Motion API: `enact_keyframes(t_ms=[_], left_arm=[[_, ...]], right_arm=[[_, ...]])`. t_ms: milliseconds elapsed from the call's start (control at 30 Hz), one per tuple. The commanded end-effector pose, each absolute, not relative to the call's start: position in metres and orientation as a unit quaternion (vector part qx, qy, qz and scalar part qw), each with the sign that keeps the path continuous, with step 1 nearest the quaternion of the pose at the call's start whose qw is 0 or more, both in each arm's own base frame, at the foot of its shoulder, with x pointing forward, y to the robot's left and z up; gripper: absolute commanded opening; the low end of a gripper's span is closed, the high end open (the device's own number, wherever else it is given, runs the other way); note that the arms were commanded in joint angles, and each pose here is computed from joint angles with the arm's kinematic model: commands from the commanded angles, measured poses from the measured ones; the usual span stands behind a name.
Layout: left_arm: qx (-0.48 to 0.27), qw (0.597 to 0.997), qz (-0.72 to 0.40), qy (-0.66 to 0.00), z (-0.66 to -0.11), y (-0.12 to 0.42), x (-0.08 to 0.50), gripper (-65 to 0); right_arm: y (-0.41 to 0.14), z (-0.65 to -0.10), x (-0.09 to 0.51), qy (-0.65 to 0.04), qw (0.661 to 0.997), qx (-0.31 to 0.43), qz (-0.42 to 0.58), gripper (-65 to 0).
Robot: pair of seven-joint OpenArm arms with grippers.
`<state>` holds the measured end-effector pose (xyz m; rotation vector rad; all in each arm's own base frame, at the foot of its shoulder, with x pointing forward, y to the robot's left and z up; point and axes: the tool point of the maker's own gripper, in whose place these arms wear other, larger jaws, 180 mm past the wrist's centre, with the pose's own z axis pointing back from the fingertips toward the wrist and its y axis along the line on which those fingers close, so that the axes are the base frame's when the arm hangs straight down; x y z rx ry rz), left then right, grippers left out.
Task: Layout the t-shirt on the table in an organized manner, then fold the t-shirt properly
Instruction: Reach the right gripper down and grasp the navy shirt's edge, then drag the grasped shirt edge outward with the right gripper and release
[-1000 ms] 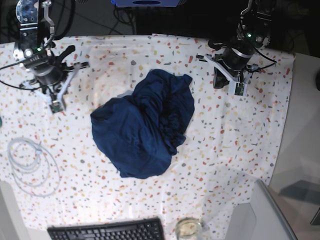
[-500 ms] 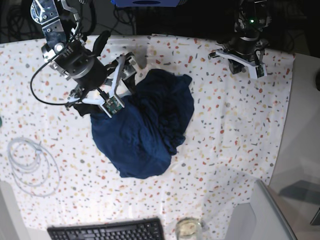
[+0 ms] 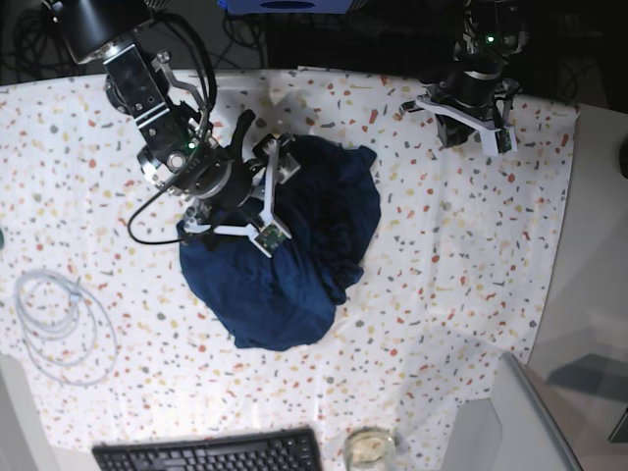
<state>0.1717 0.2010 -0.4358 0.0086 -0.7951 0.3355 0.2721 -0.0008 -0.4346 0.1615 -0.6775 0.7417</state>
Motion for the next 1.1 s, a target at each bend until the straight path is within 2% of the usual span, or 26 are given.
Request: enact_keyframes(t_ms=[0, 100, 133, 167, 233, 300, 333, 400, 467, 600, 833, 1067], left_arm=[[0.005, 0.901, 0.161, -0.403, -0.427, 0.203, 0.178, -59.6], [0.007, 0.901, 0.159, -0.403, -0.427, 0.204, 0.178, -59.6], [0.010, 0.902, 0.156, -0.403, -0.427, 0.206, 0.178, -59.6], [0.011, 0.902, 0.154, -0.404, -0.426, 0.208, 0.178, -59.6], [0.010, 0.901, 0.153, -0.405, -0.425, 0.208, 0.179, -59.6], [0.011, 0.901, 0.152, -0.406, -0.425, 0.209, 0.180, -59.6], [0.011, 0.901, 0.152, -0.406, -0.425, 0.209, 0.180, -59.6], [0.011, 0.901, 0.152, -0.407, -0.425, 0.209, 0.181, -59.6], [0.012, 0.899, 0.150, -0.411, -0.423, 0.209, 0.185, -59.6], [0.012, 0.898, 0.150, -0.413, -0.423, 0.210, 0.187, -59.6], [0.012, 0.898, 0.149, -0.415, -0.421, 0.210, 0.188, -59.6], [0.012, 0.899, 0.149, -0.413, -0.422, 0.210, 0.186, -59.7]], right_arm=[[-0.011, -0.429, 0.285, -0.338, 0.877, 0.060, 0.336, -16.4], [-0.018, -0.427, 0.298, -0.359, 0.878, 0.048, 0.312, -18.2], [-0.019, -0.427, 0.300, -0.365, 0.877, 0.048, 0.307, -22.4], [-0.020, -0.428, 0.301, -0.369, 0.876, 0.050, 0.306, -27.8], [-0.020, -0.430, 0.301, -0.370, 0.876, 0.050, 0.306, -42.8], [-0.020, -0.428, 0.302, -0.373, 0.875, 0.050, 0.304, -62.1], [-0.019, -0.424, 0.301, -0.377, 0.874, 0.051, 0.304, -65.0], [-0.018, -0.420, 0.295, -0.372, 0.876, 0.051, 0.304, -63.0], [-0.016, -0.405, 0.295, -0.376, 0.873, 0.049, 0.305, -65.0], [-0.016, -0.371, 0.303, -0.389, 0.867, 0.035, 0.310, -65.0], [-0.063, -0.315, 0.378, -0.417, 0.849, -0.064, 0.319, -65.0], [-0.122, -0.327, 0.464, -0.387, 0.867, -0.128, 0.288, -64.8]])
